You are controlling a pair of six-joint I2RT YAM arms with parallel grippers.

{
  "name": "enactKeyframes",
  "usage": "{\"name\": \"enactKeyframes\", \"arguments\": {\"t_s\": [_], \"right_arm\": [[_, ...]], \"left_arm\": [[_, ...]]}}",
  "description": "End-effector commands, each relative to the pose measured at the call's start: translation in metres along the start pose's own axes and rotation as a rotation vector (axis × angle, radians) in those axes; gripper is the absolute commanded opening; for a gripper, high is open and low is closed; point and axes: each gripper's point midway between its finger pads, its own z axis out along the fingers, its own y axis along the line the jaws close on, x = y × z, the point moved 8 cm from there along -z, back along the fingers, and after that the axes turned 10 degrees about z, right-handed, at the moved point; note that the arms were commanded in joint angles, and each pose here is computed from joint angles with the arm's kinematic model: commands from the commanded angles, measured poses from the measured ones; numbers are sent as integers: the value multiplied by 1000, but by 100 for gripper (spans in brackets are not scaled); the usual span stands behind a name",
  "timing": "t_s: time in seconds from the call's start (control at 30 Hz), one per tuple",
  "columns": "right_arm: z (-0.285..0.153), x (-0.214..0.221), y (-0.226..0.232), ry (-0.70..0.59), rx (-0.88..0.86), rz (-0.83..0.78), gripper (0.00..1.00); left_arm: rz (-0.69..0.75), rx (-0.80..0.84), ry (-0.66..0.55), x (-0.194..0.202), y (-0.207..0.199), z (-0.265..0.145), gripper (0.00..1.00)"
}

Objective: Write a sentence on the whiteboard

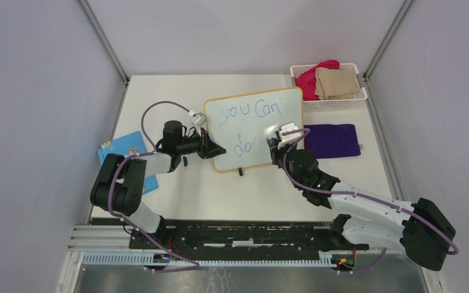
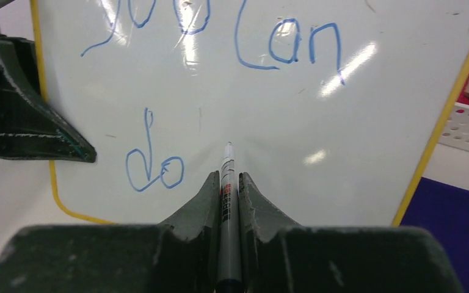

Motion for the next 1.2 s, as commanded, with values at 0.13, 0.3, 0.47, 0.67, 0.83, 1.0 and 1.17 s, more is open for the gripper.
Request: {"name": "enactKeyframes", "arguments": {"t_s": [0.13,0.3,0.47,0.67,0.83,1.0,1.17], "right_arm": [[13,-22,-4,-65,43,26,0],[20,-24,2,-57,18,26,0],[22,-20,3,-44,10,24,0],[24,-19,2,-46,30,21,0],[27,-14,2,-26,40,8,0],[28,-5,0,-2,49,2,0],[27,3,-3,20,58,-5,0]], "left_arm": [[-44,-86,137,35,6,2,2],[-44,-88,138,34,7,2,2],[-47,-86,140,35,7,2,2],[-48,-86,141,35,7,2,2],[-47,-88,141,35,7,3,2],[-48,-88,142,35,7,3,2],[-48,-86,142,35,7,3,2]]}}
